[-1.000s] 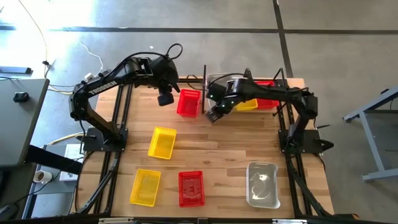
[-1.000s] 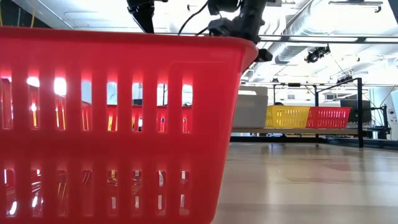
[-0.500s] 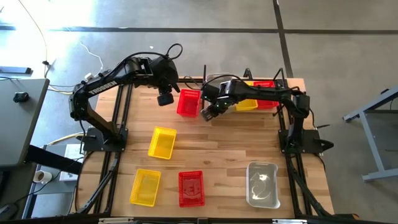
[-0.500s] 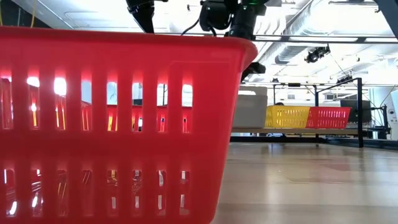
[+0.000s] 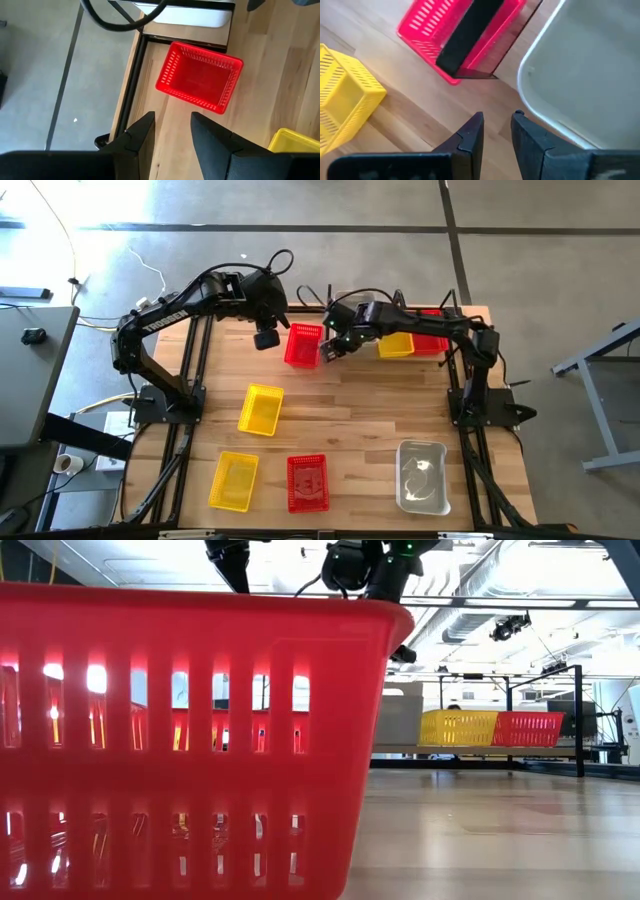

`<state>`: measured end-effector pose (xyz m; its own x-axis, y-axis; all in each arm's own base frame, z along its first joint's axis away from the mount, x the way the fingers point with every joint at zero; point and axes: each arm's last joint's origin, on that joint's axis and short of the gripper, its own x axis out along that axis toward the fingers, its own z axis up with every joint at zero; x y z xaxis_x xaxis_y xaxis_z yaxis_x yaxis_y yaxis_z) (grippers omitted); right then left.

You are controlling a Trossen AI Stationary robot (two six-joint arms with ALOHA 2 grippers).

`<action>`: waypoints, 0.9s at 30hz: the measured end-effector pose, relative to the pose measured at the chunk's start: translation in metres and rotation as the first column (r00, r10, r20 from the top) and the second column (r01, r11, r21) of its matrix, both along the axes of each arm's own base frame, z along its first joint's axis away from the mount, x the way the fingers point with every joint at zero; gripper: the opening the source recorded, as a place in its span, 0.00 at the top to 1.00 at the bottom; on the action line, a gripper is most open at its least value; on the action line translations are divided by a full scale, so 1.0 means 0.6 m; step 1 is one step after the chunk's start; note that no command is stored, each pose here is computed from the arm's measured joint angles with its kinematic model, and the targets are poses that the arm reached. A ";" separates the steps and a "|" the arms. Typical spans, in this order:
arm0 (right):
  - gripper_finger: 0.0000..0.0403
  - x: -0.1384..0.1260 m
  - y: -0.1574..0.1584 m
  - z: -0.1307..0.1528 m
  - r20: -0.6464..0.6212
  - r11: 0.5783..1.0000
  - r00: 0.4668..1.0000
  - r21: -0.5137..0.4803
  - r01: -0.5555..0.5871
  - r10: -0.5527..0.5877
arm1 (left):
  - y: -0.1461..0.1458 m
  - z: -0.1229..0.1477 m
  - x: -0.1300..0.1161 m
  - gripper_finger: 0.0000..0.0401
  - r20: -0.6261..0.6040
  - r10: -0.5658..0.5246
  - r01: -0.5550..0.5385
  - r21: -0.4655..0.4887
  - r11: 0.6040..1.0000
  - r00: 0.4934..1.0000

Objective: Stack baskets on shelf by color
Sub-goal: Stack the left gray bin on top of the gray bin on the shelf, then stack the top yellow bin on top of the yellow bin on the shelf

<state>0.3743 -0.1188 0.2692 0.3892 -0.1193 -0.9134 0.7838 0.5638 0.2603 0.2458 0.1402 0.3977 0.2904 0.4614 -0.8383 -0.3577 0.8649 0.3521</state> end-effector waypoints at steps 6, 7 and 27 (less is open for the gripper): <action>0.79 -0.011 0.019 0.032 -0.035 0.999 0.999 -0.033 0.026 -0.027 | -0.002 -0.003 -0.005 0.71 0.007 0.080 -0.079 -0.046 0.996 0.997; 0.79 -0.012 0.023 0.041 -0.037 0.999 0.999 -0.046 0.021 -0.022 | -0.004 -0.004 -0.007 0.71 0.000 0.098 -0.098 -0.065 0.993 0.995; 0.79 -0.031 0.052 0.154 -0.123 0.917 0.941 -0.216 -0.336 0.315 | -0.081 -0.085 -0.092 0.71 -0.023 0.657 -0.622 -0.350 0.701 0.753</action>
